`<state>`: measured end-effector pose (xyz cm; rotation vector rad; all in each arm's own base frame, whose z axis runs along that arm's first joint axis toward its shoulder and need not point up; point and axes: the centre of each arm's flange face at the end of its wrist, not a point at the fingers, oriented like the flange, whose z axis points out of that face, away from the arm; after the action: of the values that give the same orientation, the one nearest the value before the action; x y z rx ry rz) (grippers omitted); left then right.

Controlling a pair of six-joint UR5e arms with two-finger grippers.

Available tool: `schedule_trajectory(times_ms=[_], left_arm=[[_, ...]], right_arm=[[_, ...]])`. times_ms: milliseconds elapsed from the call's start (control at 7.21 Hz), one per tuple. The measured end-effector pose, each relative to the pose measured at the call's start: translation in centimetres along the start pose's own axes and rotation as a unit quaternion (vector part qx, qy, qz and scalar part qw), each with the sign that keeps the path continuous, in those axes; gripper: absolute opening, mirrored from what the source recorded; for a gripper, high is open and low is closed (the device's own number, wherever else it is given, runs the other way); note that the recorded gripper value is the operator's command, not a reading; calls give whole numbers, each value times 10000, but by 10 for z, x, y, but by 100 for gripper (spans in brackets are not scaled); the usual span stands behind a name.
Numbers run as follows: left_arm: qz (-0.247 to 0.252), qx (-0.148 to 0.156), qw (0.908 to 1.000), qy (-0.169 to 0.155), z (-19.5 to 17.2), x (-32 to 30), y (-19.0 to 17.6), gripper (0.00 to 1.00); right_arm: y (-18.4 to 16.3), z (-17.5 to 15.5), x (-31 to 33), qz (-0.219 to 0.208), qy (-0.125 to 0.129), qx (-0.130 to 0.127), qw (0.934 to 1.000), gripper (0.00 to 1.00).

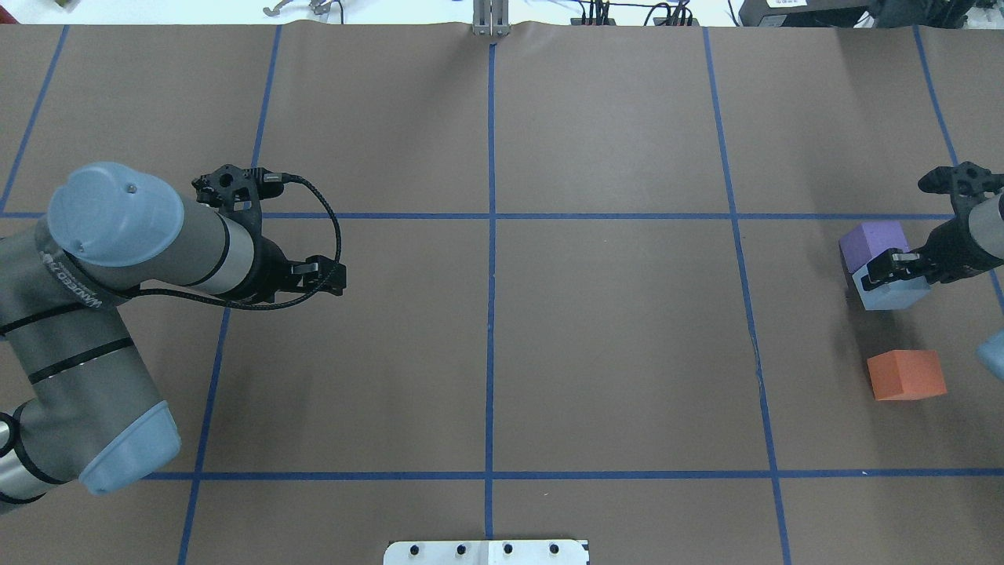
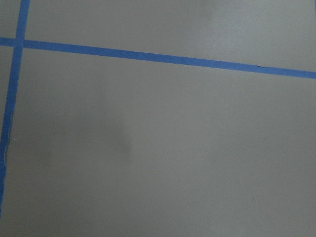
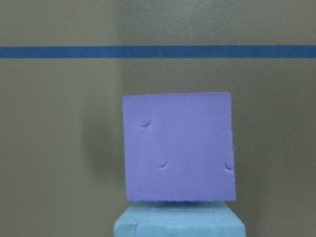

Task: Place blue block between orange and purple blocks
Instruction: 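Lower the light blue cube into the gap between purple and orange cubes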

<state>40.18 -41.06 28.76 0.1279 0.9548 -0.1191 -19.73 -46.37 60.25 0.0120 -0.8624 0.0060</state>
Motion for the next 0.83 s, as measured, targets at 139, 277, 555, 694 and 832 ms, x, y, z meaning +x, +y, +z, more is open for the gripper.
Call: schedule_trajectory(times_ms=[139, 277, 555, 694, 832], left_arm=[[1, 3, 10000, 4, 0, 0, 0, 100], [2, 6, 10000, 6, 0, 1, 0, 100], [4, 6, 10000, 10, -1, 1, 0, 100], [3, 7, 10000, 8, -1, 1, 0, 100], [4, 6, 10000, 9, -1, 1, 0, 100]], right_arm=[[1, 1, 1, 5, 5, -11, 10000, 14], [3, 3, 1, -1, 13, -28, 10000, 23], [7, 8, 0, -53, 23, -53, 10000, 29], [8, 10, -1, -88, 18, -45, 9999, 37], [9, 11, -1, -103, 15, -51, 9999, 52]])
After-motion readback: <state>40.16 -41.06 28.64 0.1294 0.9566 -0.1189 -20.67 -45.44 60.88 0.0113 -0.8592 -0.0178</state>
